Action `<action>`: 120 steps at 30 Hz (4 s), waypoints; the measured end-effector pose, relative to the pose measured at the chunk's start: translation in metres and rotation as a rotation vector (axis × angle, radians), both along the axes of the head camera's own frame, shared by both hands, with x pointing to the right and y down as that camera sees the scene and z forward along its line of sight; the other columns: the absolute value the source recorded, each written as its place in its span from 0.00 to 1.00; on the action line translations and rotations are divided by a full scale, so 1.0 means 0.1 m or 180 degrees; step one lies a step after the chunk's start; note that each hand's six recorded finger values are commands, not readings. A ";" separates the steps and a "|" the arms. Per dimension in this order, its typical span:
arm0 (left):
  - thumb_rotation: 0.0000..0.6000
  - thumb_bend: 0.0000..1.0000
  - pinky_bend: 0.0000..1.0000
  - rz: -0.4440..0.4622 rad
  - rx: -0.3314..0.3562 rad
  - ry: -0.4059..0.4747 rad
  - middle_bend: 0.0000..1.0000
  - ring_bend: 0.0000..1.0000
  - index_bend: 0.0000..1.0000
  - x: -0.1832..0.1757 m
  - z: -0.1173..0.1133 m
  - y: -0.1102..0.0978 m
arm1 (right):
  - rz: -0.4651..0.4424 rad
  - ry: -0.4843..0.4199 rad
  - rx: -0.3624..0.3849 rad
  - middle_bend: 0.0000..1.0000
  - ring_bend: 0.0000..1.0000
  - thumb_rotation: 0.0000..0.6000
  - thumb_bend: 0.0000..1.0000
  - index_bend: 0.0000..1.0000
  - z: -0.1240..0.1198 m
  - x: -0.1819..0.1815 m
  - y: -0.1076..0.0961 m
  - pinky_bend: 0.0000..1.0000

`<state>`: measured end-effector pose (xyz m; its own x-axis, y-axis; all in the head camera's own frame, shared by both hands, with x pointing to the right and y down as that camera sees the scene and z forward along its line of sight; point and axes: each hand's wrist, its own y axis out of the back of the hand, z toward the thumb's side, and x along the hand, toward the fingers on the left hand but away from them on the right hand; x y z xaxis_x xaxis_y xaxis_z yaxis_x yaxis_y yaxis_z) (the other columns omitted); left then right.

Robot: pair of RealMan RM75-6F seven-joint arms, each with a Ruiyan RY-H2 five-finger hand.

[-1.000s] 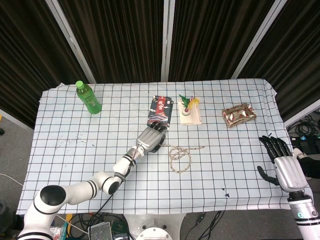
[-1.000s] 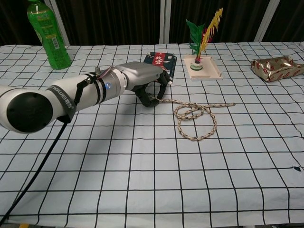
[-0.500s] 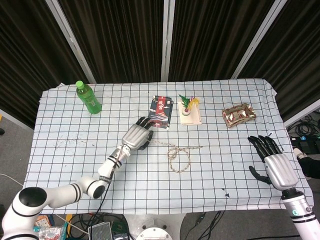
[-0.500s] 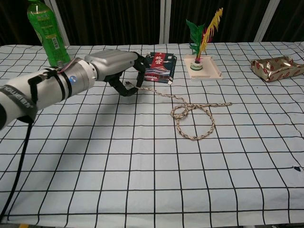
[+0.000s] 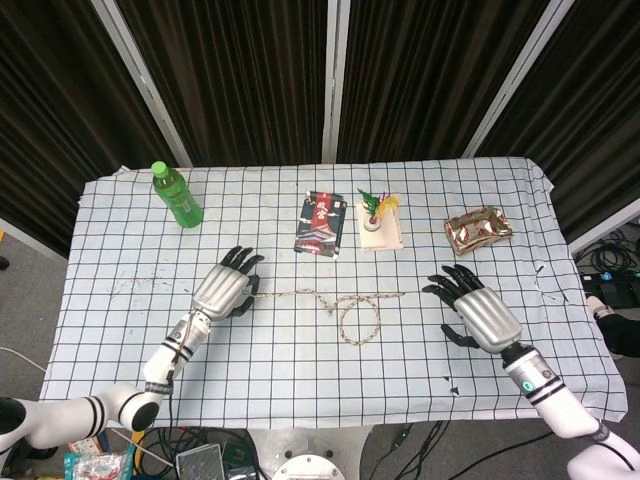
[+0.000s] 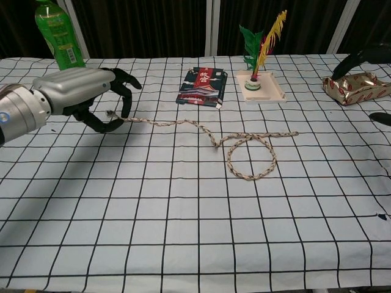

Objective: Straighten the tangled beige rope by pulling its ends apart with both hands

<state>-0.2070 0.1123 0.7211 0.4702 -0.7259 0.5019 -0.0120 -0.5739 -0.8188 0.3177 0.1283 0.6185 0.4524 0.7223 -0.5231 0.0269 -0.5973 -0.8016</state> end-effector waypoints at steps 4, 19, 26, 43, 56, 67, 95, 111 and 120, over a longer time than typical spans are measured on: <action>1.00 0.43 0.00 -0.0006 0.0046 0.0015 0.11 0.00 0.58 -0.06 -0.07 0.05 | -0.0054 0.0087 -0.0042 0.17 0.00 1.00 0.30 0.31 0.23 -0.20 -0.09 0.00; 1.00 0.43 0.00 0.0009 0.0083 0.0078 0.11 0.00 0.58 -0.11 -0.14 0.09 | 0.0013 0.0403 0.0032 0.19 0.00 1.00 0.28 0.43 1.01 -0.75 -0.28 0.00; 1.00 0.42 0.00 0.0000 0.0085 0.0090 0.11 0.00 0.58 -0.10 -0.13 0.10 | 0.0057 0.0490 0.0010 0.21 0.00 1.00 0.28 0.47 1.24 -0.87 -0.30 0.00; 1.00 0.43 0.00 -0.0008 0.0072 0.0094 0.11 0.00 0.58 -0.11 -0.10 0.12 | 0.0224 0.0475 -0.0038 0.22 0.00 1.00 0.28 0.53 1.42 -0.85 -0.31 0.00; 1.00 0.43 0.00 -0.0003 0.0056 0.0093 0.11 0.00 0.58 -0.12 -0.08 0.13 | 0.0215 0.0510 -0.0090 0.22 0.00 1.00 0.35 0.55 1.47 -0.87 -0.31 0.00; 1.00 0.43 0.00 -0.0099 0.0056 0.0150 0.11 0.00 0.58 -0.20 -0.09 0.13 | 0.0266 0.0458 0.0005 0.24 0.00 1.00 0.40 0.63 1.38 -0.85 -0.32 0.00; 1.00 0.43 0.00 -0.1133 0.0230 0.0027 0.11 0.00 0.58 -1.79 -0.32 0.23 | 0.1126 0.0414 0.0229 0.25 0.00 1.00 0.40 0.66 0.36 0.46 -0.19 0.00; 1.00 0.43 0.00 -0.0996 0.0052 -0.0066 0.11 0.00 0.58 -1.74 -0.07 0.33 | 0.1245 0.0494 -0.0012 0.25 0.00 1.00 0.40 0.66 0.67 0.62 0.02 0.00; 1.00 0.43 0.00 -0.0948 -0.0003 -0.0086 0.11 0.00 0.58 -1.68 0.04 0.33 | 0.1297 0.0508 -0.0036 0.23 0.00 1.00 0.40 0.63 0.84 0.62 0.10 0.00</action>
